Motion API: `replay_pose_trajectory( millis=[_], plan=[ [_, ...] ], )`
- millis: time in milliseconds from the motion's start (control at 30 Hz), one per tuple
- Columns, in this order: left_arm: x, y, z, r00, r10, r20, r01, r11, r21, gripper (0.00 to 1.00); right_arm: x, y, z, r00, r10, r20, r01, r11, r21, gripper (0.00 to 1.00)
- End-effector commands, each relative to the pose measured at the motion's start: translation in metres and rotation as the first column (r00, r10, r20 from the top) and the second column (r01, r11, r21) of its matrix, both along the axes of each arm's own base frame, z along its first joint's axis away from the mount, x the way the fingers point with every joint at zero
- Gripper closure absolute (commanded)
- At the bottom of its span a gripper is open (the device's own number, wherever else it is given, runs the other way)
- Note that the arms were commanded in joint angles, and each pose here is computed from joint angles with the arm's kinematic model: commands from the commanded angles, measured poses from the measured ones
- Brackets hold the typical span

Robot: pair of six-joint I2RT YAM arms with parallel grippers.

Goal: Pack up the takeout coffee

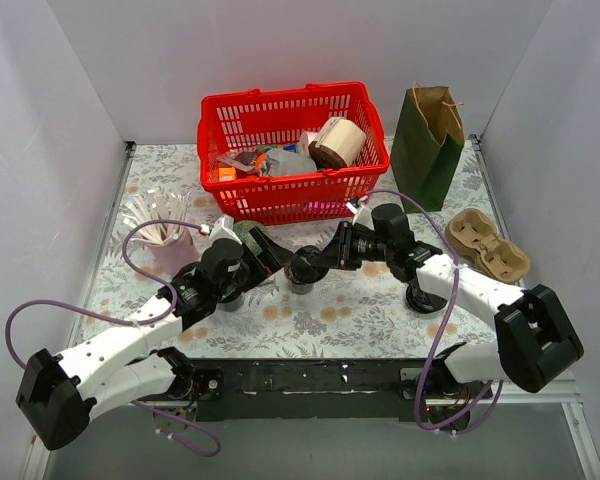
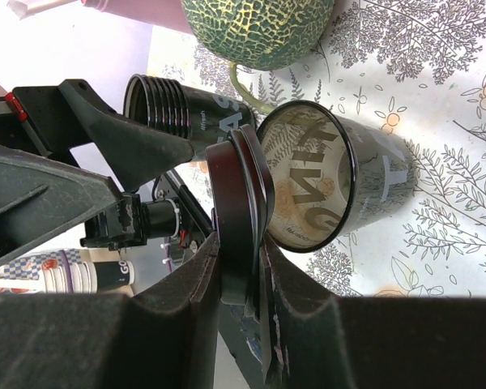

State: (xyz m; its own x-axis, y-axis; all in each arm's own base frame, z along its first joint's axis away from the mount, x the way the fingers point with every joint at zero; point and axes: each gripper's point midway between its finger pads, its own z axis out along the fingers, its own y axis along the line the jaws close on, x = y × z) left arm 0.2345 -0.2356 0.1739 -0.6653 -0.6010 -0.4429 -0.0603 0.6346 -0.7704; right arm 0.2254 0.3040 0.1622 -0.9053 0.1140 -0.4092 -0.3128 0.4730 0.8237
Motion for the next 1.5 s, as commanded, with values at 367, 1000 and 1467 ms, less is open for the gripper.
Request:
replay_pose_trajectory(
  millis=[367,1000,1467],
  plan=[
    [0.010,0.004,-0.005,1.000,-0.004,0.005,0.004,1.000,0.005,0.02,0.020,0.007,0.008,0.998,-0.008,0.068,0.008,1.000,-0.008,0.82],
    [0.019,-0.005,-0.030,0.998,-0.040,-0.038,0.041,0.998,0.038,0.02,0.034,0.008,-0.009,0.998,-0.056,0.032,0.058,0.996,-0.061,0.76],
    [0.026,-0.011,-0.044,0.997,-0.056,-0.060,0.060,0.995,0.075,0.02,0.042,0.005,-0.010,0.997,-0.053,0.055,0.061,0.987,-0.146,0.55]
  ],
)
